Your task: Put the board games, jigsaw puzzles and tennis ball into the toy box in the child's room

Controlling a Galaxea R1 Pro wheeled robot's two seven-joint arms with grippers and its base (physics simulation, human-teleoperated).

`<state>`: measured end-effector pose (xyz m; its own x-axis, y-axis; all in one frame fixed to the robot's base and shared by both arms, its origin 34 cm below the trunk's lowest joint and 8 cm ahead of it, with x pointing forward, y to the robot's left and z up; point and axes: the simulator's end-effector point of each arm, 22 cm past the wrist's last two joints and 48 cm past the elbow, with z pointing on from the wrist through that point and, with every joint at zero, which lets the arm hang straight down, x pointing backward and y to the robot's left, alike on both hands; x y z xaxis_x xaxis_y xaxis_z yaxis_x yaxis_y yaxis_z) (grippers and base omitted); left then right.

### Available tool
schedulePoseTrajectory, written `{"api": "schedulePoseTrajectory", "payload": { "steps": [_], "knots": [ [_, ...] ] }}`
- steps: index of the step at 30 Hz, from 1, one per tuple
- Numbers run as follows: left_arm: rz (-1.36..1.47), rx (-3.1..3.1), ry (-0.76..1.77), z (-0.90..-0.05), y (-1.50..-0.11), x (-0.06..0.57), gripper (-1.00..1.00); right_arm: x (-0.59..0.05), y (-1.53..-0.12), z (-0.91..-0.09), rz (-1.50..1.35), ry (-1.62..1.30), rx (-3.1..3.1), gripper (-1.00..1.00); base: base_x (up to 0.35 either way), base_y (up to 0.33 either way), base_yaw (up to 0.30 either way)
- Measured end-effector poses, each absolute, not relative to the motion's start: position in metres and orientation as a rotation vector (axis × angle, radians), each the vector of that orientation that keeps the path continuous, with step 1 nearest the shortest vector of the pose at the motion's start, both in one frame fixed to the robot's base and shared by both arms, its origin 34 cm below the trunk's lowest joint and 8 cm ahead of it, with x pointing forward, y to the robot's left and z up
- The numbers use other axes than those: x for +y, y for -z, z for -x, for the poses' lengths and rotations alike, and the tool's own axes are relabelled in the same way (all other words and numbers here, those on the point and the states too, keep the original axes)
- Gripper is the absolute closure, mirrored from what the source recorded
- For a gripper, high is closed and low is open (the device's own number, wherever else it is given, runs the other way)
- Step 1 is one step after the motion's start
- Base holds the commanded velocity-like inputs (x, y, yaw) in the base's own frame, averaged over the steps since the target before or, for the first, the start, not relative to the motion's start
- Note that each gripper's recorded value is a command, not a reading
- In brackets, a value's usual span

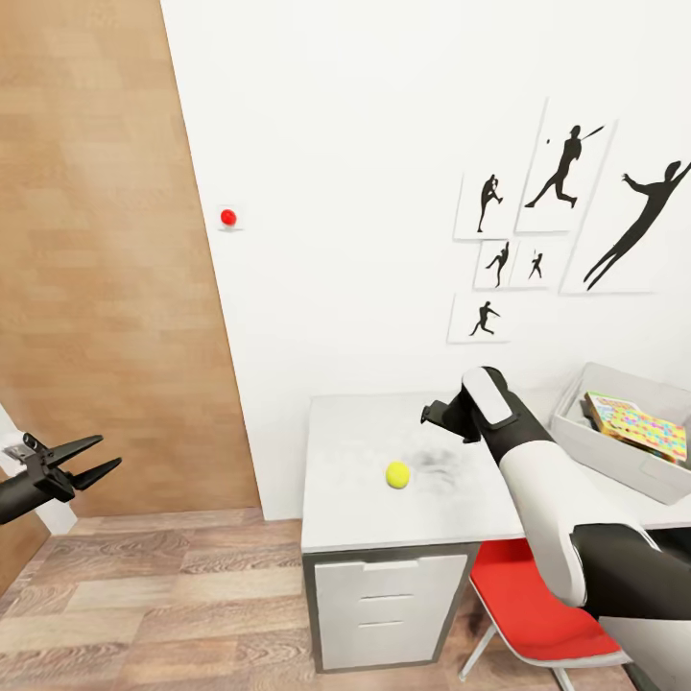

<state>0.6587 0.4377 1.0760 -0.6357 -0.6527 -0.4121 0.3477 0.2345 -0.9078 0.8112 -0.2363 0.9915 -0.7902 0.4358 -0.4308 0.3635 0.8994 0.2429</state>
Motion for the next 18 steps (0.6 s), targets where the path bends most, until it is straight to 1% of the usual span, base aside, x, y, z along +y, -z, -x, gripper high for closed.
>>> {"api": "schedulePoseTrajectory", "payload": {
  "steps": [4, 12, 18],
  "knots": [
    [0.283, 1.68, 1.532, -0.66, -1.075, 0.436, -1.0, -0.237, -0.986, -0.81, -0.553, -0.165, 2.58, -1.0, 0.06, 0.022, 0.0],
    [0.278, 1.684, 1.527, -0.66, -1.073, 0.434, -1.0, -0.204, -0.955, -0.792, -0.497, -0.175, 2.639, -1.0, 0.0, 0.006, 0.0],
    [0.281, 1.691, 1.521, -0.66, -1.073, 0.435, -1.0, -0.194, -0.944, -0.778, -0.45, -0.145, 2.68, -1.0, 0.0, 0.134, 0.0]
  ]
}}
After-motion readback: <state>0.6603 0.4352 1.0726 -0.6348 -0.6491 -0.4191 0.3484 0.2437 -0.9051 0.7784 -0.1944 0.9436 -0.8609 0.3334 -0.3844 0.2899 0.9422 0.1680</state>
